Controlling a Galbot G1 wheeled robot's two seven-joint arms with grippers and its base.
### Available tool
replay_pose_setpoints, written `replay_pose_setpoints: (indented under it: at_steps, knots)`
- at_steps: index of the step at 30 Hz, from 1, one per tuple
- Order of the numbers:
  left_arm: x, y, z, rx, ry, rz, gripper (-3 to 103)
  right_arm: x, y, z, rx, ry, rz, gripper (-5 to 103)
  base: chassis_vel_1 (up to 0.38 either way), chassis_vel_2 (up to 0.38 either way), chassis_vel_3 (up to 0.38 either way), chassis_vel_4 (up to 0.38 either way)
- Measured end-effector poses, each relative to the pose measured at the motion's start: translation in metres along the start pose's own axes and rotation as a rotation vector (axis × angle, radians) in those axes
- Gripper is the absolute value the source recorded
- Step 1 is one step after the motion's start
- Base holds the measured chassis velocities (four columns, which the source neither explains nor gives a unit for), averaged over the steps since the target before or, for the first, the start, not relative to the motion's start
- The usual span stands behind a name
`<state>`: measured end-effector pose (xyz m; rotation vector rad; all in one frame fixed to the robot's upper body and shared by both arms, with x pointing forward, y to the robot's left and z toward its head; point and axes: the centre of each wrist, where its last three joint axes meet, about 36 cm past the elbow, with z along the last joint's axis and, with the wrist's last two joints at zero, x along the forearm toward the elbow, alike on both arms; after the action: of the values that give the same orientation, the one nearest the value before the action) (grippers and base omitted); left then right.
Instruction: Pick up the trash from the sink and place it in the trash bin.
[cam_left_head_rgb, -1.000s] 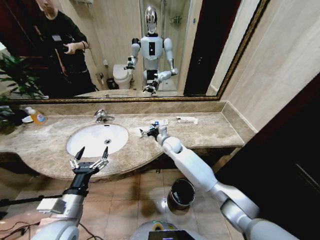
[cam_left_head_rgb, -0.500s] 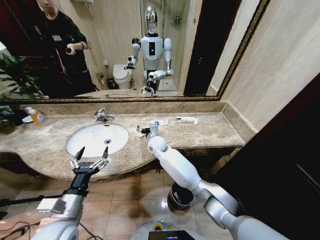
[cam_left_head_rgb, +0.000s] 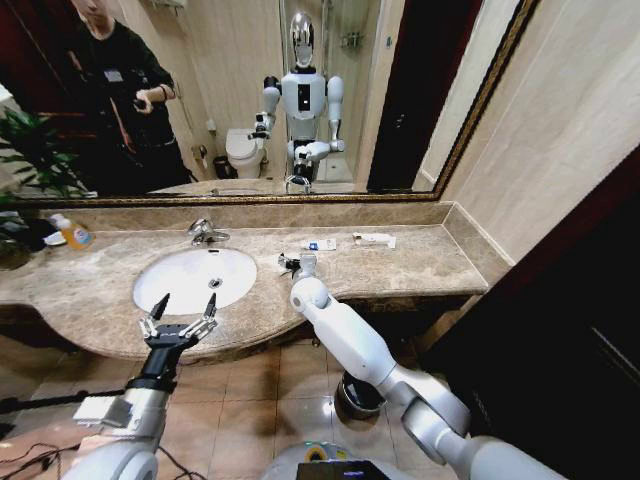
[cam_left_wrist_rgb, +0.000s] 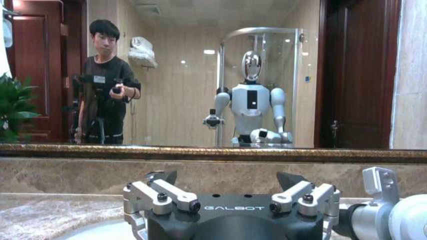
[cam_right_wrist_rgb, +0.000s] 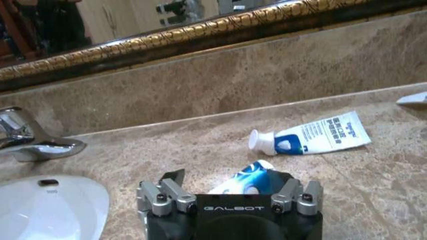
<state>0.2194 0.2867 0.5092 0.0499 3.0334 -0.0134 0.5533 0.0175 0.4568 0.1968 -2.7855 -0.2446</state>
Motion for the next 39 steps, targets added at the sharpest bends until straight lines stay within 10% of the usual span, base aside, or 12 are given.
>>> replay_pose_setpoints:
  at_steps: [33, 39]
  knots:
    - [0.0, 0.0, 0.0, 0.0, 0.0, 0.0, 100, -0.001, -0.006, 0.029, 0.095, -0.006, -0.036, 71, 0.0, 0.0, 0.0, 0.0]
    - [0.0, 0.0, 0.0, 0.0, 0.0, 0.0, 100, 0.001, -0.004, 0.037, 0.116, -0.008, -0.05, 52, 0.0, 0.0, 0.0, 0.0]
